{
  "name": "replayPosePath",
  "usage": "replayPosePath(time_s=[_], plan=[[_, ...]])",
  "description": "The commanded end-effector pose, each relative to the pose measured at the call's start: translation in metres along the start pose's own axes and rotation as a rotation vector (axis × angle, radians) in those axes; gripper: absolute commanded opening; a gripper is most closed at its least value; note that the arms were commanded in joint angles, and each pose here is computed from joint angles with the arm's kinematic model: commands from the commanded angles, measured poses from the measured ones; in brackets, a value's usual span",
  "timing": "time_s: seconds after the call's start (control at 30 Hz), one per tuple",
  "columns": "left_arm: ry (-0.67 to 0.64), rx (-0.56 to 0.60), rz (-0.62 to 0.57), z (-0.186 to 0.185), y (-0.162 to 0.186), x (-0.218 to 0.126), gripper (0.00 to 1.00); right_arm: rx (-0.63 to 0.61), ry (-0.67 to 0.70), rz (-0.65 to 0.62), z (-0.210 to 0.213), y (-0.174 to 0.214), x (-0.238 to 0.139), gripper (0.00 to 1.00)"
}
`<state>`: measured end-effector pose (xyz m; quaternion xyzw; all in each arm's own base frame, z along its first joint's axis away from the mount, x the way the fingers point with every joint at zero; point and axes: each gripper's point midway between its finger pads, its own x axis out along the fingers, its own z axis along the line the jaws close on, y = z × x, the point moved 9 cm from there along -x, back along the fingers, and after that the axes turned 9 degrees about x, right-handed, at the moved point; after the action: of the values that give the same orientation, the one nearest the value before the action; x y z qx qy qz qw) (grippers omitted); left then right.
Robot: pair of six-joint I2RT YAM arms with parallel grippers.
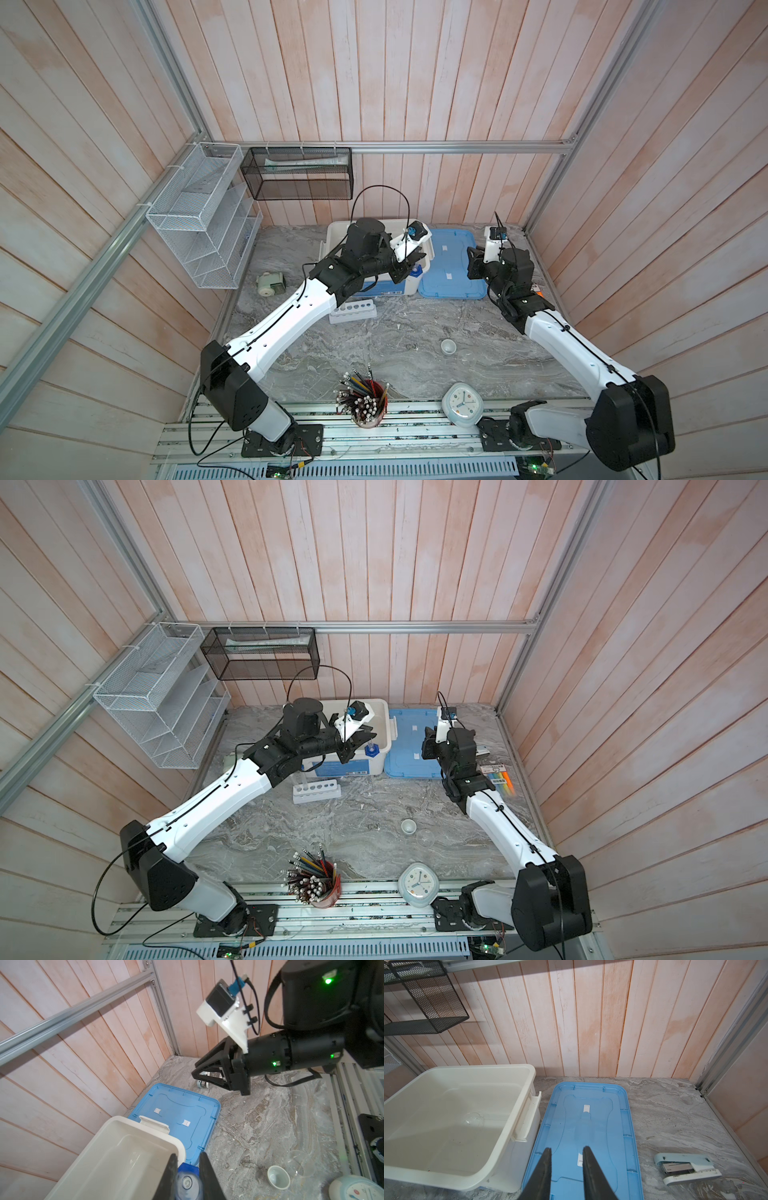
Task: Organize the chemistry lab equipment
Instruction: 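Lower the cylinder into the white tub with the left gripper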
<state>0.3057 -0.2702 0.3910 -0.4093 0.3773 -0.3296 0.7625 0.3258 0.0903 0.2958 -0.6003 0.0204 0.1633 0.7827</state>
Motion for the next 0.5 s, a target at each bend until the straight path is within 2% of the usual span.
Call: replayPosePath(time_s=[0.0,0.27,0.47], plan=[[-0.004,-0.060,0.043,0.027,0.011,0.006,0.05,0.007,-0.003,0.003,-0.001,0.000,-0.007,0.27],[-0.040,-0.160,0.082,0.095,0.044,0.047,0.05,0.017,-0.006,0.001,-0.001,0.001,-0.008,0.27],[-0.020,-0.213,0.095,0.129,0.081,0.085,0.05,0.026,-0.013,0.006,0.000,0.001,-0.009,0.27]])
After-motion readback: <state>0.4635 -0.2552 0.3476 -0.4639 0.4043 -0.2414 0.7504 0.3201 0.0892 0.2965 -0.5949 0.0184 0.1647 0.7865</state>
